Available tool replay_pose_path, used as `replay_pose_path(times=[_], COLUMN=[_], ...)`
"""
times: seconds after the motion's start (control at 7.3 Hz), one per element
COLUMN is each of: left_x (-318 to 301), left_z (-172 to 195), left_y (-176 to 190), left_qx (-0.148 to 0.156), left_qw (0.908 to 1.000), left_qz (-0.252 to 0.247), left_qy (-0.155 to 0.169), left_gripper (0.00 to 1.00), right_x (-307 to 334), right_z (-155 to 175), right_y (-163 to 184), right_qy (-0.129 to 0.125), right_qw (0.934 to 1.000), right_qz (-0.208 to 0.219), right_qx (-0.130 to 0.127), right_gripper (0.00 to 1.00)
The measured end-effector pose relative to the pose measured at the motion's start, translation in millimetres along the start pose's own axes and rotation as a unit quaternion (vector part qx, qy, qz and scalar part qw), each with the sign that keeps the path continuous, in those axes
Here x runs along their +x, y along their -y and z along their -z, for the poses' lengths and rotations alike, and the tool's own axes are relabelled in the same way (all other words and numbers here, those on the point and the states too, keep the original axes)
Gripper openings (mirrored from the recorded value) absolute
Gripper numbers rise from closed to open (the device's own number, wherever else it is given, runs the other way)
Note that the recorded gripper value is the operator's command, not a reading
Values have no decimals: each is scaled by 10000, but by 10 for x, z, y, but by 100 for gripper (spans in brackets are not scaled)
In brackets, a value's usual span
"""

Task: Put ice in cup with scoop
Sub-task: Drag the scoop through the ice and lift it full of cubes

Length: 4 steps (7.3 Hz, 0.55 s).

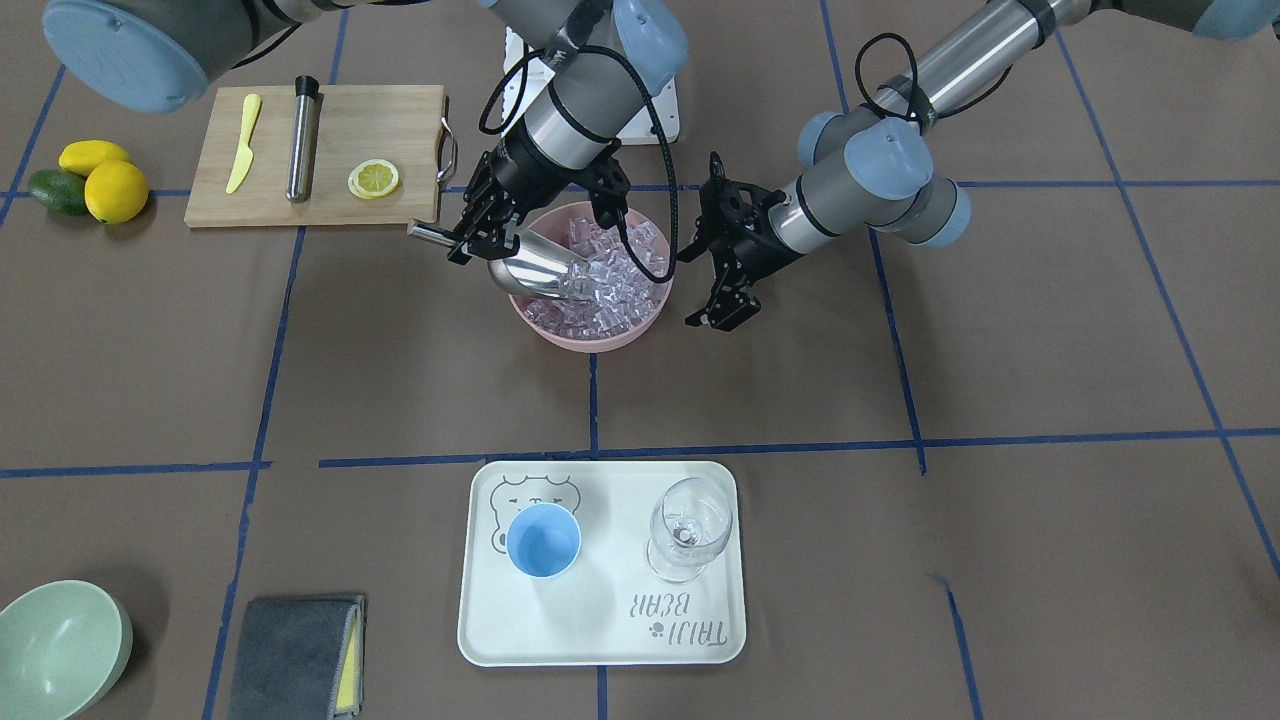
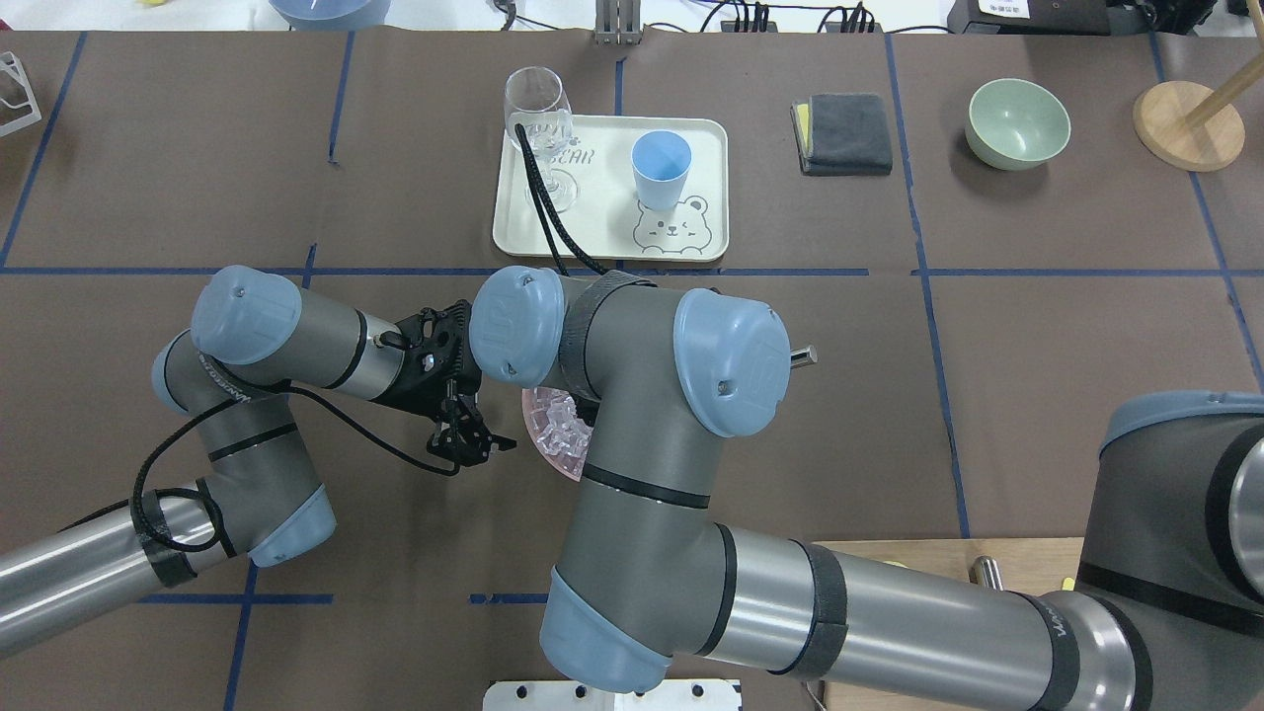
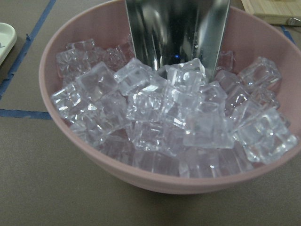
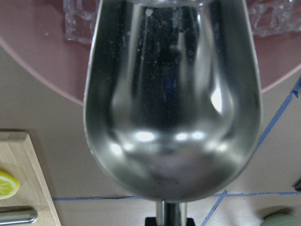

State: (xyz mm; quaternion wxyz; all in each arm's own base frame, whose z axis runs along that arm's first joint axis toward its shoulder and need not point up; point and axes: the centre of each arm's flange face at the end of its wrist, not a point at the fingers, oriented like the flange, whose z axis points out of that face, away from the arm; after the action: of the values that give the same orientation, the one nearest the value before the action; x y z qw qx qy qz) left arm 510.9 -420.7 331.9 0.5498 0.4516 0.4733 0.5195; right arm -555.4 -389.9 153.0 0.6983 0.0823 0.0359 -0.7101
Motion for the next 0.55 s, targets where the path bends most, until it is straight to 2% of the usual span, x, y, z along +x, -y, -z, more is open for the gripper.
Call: replay_pose_path(times=[0.27,0.55], left_x=[2,2], left_z=[3,8], left_y=[8,12], left_qx=[8,13], left_qw=[10000,10000], left_qz=[-5,-6], left_qy=[0,2], left_gripper=[100,100], right_x=[2,-74], right_z=[-47,-198], right_y=[7,-106], right_qy=[-62,-122], right_qw=[9999,9986], right_qz=[-23,-72], right_qx=[153,508], right_gripper=[0,0])
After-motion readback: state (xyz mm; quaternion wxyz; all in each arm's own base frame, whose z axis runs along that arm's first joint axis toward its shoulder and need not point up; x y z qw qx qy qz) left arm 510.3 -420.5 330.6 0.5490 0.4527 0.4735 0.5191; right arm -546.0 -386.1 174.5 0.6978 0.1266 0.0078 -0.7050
